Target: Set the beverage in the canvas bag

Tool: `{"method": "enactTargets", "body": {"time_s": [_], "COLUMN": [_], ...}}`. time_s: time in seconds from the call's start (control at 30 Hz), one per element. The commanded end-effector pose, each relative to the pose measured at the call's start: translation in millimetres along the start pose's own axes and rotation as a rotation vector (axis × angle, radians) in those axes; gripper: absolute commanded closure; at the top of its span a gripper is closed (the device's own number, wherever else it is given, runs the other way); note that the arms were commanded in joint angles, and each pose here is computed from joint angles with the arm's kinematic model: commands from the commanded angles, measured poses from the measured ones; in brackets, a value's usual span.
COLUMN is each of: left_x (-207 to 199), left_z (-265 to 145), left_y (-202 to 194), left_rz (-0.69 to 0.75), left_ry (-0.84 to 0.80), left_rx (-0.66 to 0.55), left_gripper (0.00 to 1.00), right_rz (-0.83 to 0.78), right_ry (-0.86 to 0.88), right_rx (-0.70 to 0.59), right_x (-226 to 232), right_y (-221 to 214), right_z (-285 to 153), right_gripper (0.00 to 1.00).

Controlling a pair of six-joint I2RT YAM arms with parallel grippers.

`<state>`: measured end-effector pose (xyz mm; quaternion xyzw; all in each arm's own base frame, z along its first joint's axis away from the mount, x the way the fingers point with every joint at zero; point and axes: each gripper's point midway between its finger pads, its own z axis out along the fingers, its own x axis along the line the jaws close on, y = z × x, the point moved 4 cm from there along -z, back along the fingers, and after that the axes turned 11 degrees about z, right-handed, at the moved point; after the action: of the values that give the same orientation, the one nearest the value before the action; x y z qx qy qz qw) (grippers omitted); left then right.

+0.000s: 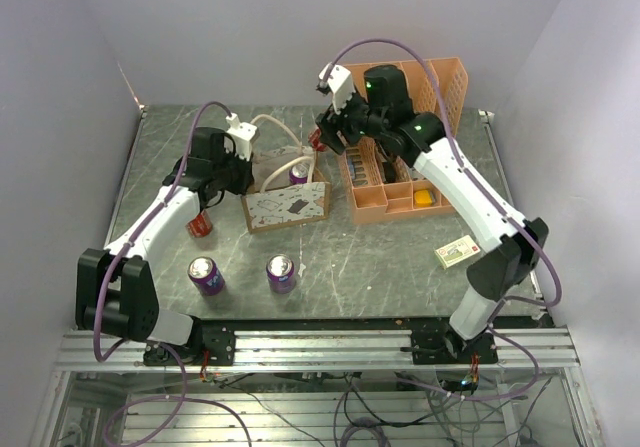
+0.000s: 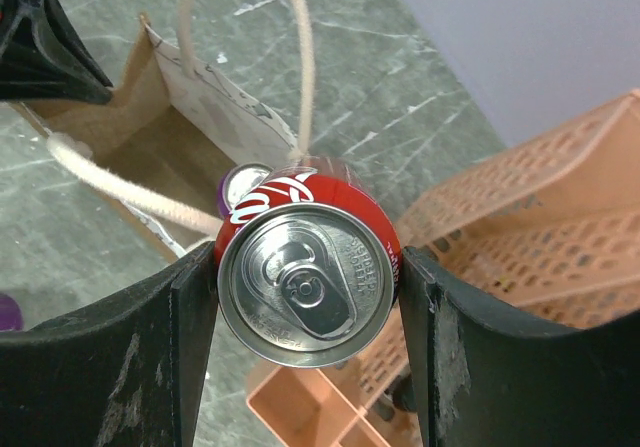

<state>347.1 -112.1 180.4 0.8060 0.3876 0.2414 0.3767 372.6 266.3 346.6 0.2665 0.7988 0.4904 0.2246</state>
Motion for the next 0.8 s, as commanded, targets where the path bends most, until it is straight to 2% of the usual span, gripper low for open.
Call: {"method": "enactTargets", "body": {"time_s": [0.0,0.07,0.3,0.77], "left_x": [-2.7,-3.8,-5.6,-11.6], "left_z": [-1.2,-1.1,-2.9,-1.9], "left_y": [10.3,7.3,5.9,-2.9], "left_rz": [-0.015,-0.013,-0.008,0.053], "left_ry": [-0.027,-0.031,-0.037,-0.071], "left_rx": [-0.042,-0.038,-0.041,-0.064], "left_gripper": [0.89,0.93,0.93,0.93], "right_rz": [0.023,0.039,0.083,0.230], "right_ry": [0.080,0.119,0.269,0.421], "right_rx": [-0.163,-0.152,-0.102,0.051], "right_x": [5.4,8.8,26.4,44.4], "right_y": [45.2,42.5,27.1,-17.2], "right_z": [10.6,23.4,54.1,111.6], "right_gripper": [0.62,0.62,0.64,0.67]}}
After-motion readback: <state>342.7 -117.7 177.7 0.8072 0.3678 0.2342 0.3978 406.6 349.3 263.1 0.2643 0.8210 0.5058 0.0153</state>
